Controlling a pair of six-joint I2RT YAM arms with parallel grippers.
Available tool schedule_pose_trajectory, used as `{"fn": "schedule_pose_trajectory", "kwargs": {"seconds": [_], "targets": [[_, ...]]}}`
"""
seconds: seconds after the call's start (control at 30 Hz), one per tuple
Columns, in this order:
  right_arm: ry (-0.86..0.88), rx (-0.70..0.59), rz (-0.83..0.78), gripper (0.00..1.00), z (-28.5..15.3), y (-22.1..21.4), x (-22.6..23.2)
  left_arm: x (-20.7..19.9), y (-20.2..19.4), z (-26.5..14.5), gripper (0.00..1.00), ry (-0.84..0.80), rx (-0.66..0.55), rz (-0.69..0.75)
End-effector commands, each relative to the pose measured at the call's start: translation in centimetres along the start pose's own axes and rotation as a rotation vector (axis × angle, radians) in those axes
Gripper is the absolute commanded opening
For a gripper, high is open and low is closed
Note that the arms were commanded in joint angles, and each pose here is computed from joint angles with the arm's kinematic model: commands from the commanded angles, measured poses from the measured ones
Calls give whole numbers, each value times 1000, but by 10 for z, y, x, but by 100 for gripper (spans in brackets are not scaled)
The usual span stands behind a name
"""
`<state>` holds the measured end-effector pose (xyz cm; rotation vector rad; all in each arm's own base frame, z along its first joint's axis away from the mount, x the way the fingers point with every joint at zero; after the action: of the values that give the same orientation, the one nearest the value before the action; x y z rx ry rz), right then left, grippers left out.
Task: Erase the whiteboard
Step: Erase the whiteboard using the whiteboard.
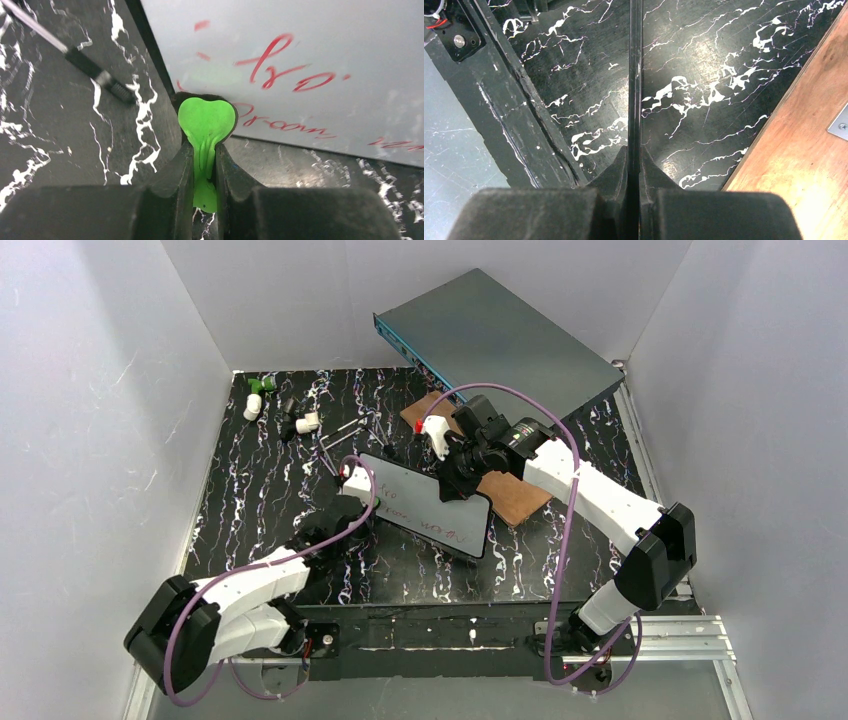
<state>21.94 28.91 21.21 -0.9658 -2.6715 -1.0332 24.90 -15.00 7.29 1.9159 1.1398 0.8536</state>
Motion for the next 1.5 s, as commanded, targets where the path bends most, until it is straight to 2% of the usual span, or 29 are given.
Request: {"fn": "schedule_pose_trajectory", "kwargs": {"seconds": [0.0,0.13,0.33,0.67,0.9,1.03,1.27,1.47], "targets": [[154,-3,-31,1,-6,0,32,12,76,-13,0,16,-180,-30],[157,-2,-31,1,-6,0,33,22,107,-22,0,29,-234,-34],[153,-2,-33,1,-6,-1,32,28,113,-23,0,27,-223,-36],[170,8,-29,1,-5,-3,34,9,49,3,0,-42,-71,-77],[191,17,-25,1,-5,-5,37,6,35,19,0,-56,-30,-106],[194,17,-25,1,-5,-6,38,3,55,13,0,-102,-97,-119],[197,23,-23,1,-3,-6,37,5,115,-18,0,-158,-262,-127],[195,25,-22,1,-2,-6,37,17,137,-28,0,-125,-313,-177]]}}
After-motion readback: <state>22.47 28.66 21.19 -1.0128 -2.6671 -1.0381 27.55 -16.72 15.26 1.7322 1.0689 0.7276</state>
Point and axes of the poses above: each gripper's point midway between its finger pads, its own z axis out along the fingers, its own x axis along the line the jaws close on, y = z × x, the point moved 2 cm from there along -z, back along the fingers, and after that the axes turned 12 degrees about z, right-handed, at the moved point
